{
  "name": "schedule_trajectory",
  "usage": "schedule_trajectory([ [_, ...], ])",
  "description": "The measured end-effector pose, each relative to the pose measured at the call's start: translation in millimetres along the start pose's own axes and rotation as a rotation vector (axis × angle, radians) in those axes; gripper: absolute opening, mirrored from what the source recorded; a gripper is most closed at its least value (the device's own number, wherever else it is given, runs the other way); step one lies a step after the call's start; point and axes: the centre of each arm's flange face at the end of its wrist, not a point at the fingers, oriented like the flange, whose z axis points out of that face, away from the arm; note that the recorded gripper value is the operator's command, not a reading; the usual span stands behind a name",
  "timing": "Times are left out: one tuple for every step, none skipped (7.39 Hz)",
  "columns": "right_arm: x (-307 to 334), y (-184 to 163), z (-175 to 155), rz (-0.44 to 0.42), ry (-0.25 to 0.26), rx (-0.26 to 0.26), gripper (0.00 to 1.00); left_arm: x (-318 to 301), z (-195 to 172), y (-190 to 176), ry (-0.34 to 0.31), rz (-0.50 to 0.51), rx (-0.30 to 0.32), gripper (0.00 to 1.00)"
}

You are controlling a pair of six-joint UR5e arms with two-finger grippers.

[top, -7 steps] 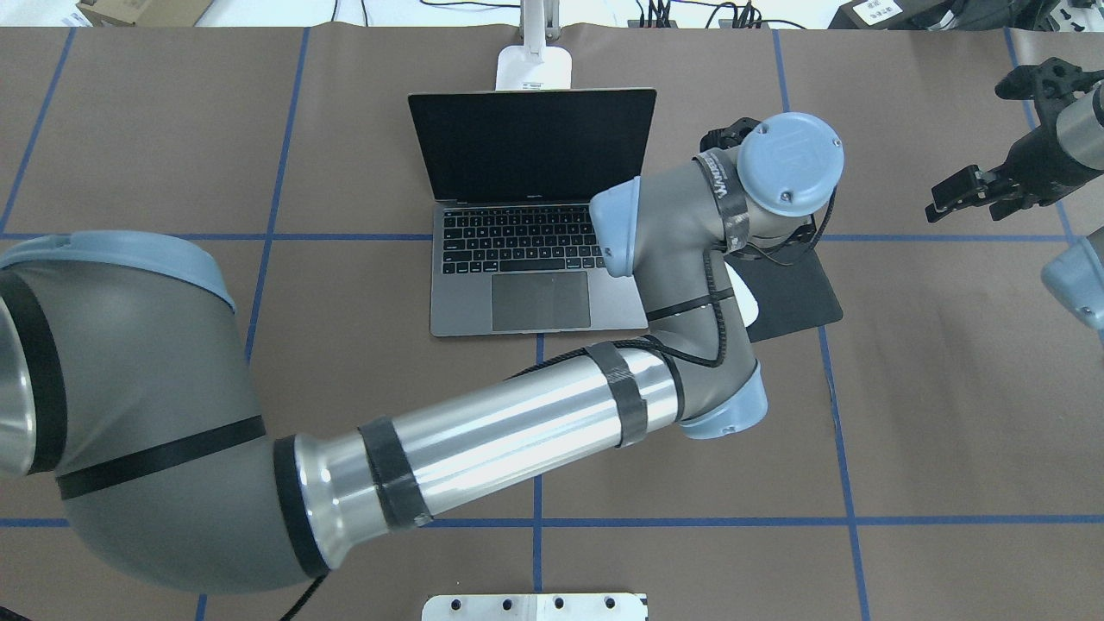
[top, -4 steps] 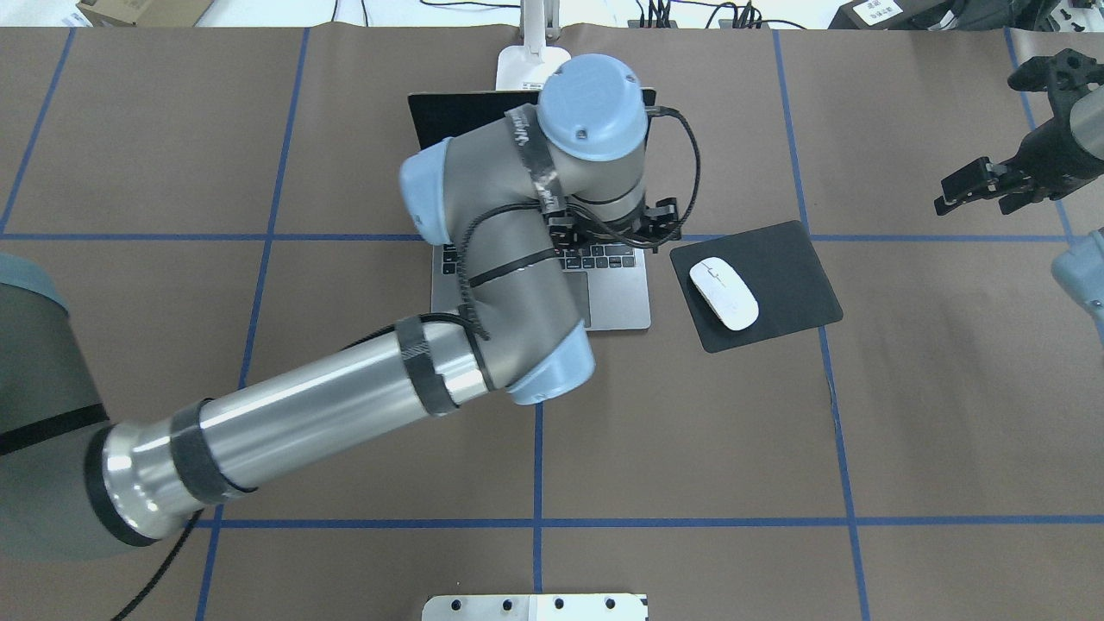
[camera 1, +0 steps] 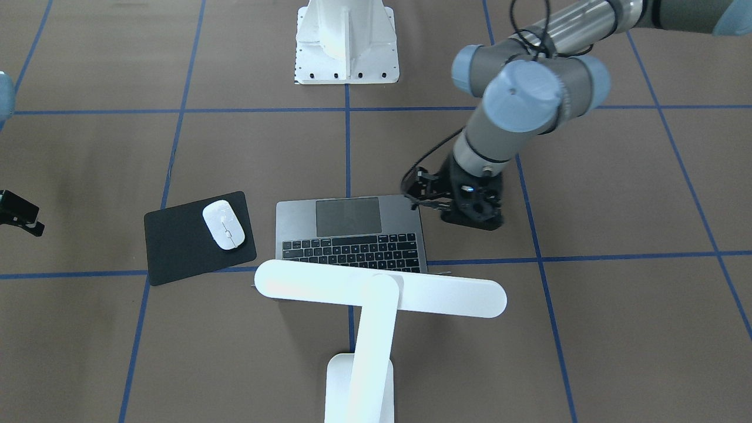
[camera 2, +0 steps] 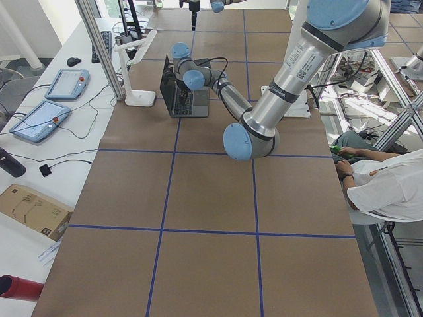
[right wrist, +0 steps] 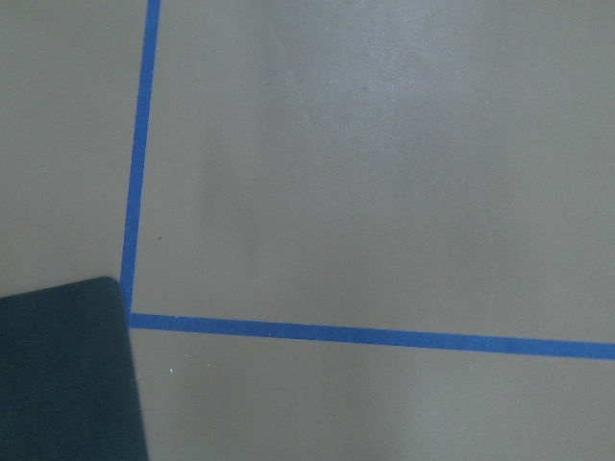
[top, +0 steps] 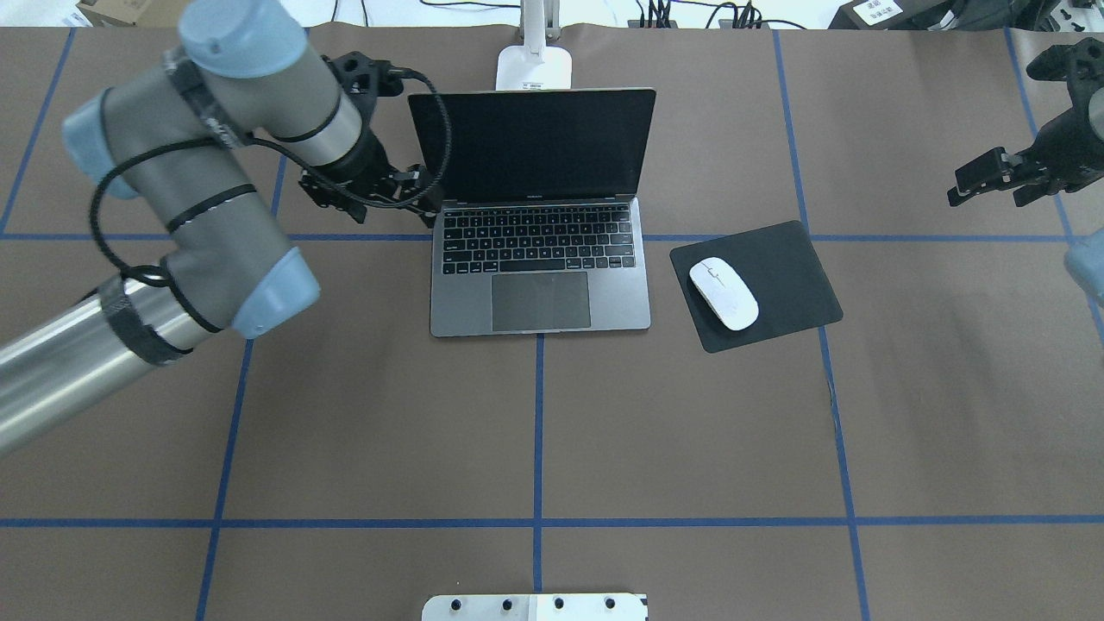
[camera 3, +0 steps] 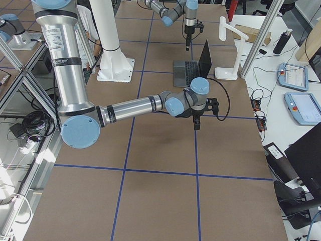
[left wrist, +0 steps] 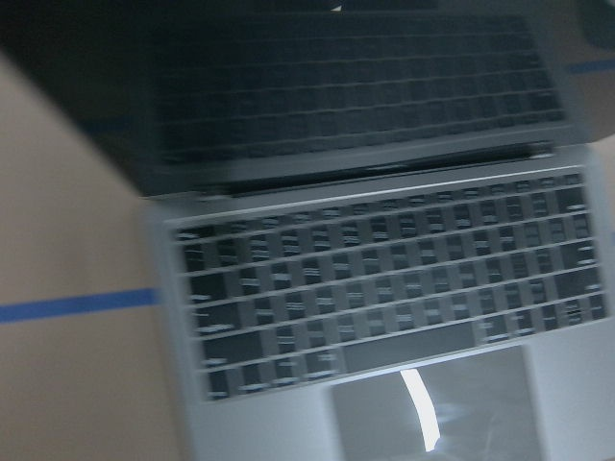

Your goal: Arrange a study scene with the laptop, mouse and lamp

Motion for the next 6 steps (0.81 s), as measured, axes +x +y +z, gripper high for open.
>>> schedule_trajectory([
  [2.8, 2.0, -0.4, 0.004, -0.001, -0.002, 0.99, -67.3, -17.8, 20.1, -0.019, 0.048, -0.002, 0.99],
  [6.5, 7.9, -1.5, 0.005, 0.000, -0.002, 0.99, -138.2, -40.0, 42.3, -0.044, 0.082, -0.002, 0.99],
  [12.6, 16.8, -7.2, 0.006, -0.001, 0.005, 0.99, -199.2, -63.1, 61.9, -0.073, 0.093, 0.006, 0.99],
  [24.4, 25.3, -13.6, 0.012, -0.001, 0.008, 0.99, -238.9, -82.0, 71.7, -0.100, 0.097, 0.006, 0.99],
  [40.1, 36.8, -18.5, 0.017, 0.003, 0.008, 0.99, -274.9, -100.2, 76.4, -0.139, 0.099, -0.017, 0.99],
  [57.6, 51.6, -22.5, 0.029, 0.005, 0.001, 0.99, -308.7, -119.9, 78.3, -0.176, 0.107, -0.049, 0.99],
])
